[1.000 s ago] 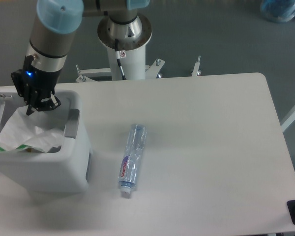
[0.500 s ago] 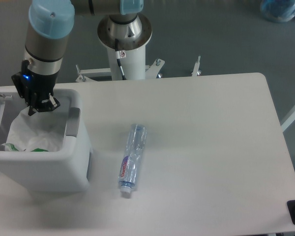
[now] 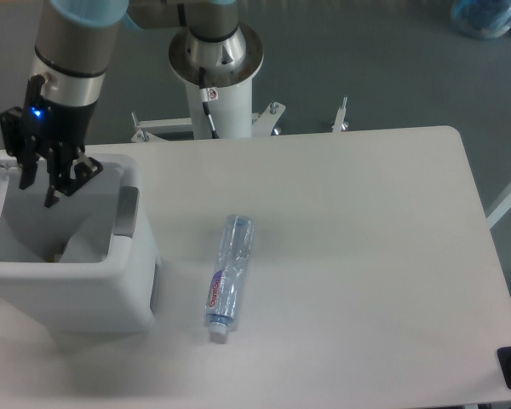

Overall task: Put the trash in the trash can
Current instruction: 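Move the gripper over the clear water bottle and lower it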

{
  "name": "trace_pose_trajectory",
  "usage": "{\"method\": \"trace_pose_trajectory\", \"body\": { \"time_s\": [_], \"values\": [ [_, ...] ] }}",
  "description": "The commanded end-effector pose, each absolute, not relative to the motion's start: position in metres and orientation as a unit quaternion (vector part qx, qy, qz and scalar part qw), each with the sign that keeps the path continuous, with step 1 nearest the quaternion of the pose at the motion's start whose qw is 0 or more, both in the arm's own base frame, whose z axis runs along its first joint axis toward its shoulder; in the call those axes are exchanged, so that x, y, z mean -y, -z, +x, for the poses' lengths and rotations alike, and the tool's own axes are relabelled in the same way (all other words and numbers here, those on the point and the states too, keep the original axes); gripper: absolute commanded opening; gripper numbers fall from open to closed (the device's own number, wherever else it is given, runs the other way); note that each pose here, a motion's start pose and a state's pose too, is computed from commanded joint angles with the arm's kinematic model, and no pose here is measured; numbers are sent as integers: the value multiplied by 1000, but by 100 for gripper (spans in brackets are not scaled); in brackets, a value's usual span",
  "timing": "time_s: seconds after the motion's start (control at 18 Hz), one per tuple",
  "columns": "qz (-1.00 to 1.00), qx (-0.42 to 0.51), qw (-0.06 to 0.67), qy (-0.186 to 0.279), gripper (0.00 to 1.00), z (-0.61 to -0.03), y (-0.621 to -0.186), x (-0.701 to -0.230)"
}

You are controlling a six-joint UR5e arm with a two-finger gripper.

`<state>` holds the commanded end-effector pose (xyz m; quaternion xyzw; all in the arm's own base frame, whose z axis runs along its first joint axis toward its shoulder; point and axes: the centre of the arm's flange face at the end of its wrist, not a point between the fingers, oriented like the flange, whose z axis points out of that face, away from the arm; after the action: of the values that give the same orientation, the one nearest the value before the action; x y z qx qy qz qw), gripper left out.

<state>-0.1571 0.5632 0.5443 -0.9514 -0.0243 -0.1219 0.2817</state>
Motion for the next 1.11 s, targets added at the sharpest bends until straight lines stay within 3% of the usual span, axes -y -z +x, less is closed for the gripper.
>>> {"method": "trace_pose_trajectory", "body": {
  "time_s": [0.11, 0.28, 0.44, 0.72, 1.11],
  "values": [
    [-943, 97, 287, 138, 99, -186, -548, -554],
    [-932, 174, 293, 125, 99, -251, -550, -527],
    [-928, 213, 282, 120, 99, -312, -513, -526],
    [-946, 236, 214, 66, 99, -372, -425, -552],
    [-964, 189, 173, 70, 99, -394, -358, -571]
  ]
}}
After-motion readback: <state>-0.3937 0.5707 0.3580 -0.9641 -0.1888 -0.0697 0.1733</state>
